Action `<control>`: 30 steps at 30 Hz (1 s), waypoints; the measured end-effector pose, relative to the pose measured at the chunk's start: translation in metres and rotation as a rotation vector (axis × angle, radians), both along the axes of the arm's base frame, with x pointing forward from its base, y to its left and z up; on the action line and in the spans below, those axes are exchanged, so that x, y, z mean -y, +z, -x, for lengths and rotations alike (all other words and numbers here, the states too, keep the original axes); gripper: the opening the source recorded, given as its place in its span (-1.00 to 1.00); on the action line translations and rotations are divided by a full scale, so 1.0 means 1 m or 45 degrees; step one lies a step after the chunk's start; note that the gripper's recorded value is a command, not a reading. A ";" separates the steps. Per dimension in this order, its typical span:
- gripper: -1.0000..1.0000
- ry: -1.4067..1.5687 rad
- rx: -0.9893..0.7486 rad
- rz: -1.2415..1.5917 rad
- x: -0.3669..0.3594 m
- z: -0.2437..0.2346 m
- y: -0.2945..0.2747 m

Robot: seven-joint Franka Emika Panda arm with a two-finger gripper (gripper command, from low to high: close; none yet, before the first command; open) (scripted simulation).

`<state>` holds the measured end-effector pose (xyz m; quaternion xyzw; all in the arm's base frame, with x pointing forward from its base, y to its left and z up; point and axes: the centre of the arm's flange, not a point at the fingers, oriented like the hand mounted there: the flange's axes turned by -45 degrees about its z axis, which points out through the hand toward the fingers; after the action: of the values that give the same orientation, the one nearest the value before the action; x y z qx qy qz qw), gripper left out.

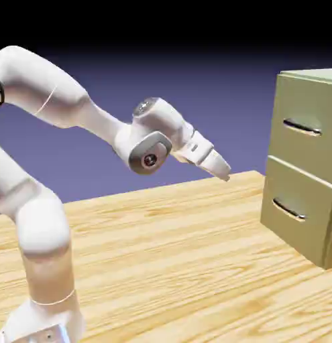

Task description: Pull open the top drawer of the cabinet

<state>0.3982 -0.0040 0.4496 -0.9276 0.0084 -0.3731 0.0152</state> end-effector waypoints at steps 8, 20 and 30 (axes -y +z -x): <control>0.00 -0.453 -0.279 -0.453 0.057 -0.047 -0.076; 0.00 -1.238 -0.483 -0.823 0.140 -0.072 -0.192; 0.00 -1.792 -0.273 -0.963 0.204 -0.080 -0.229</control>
<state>0.4779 -0.2083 0.2210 -0.6676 0.7179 -0.1759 0.0888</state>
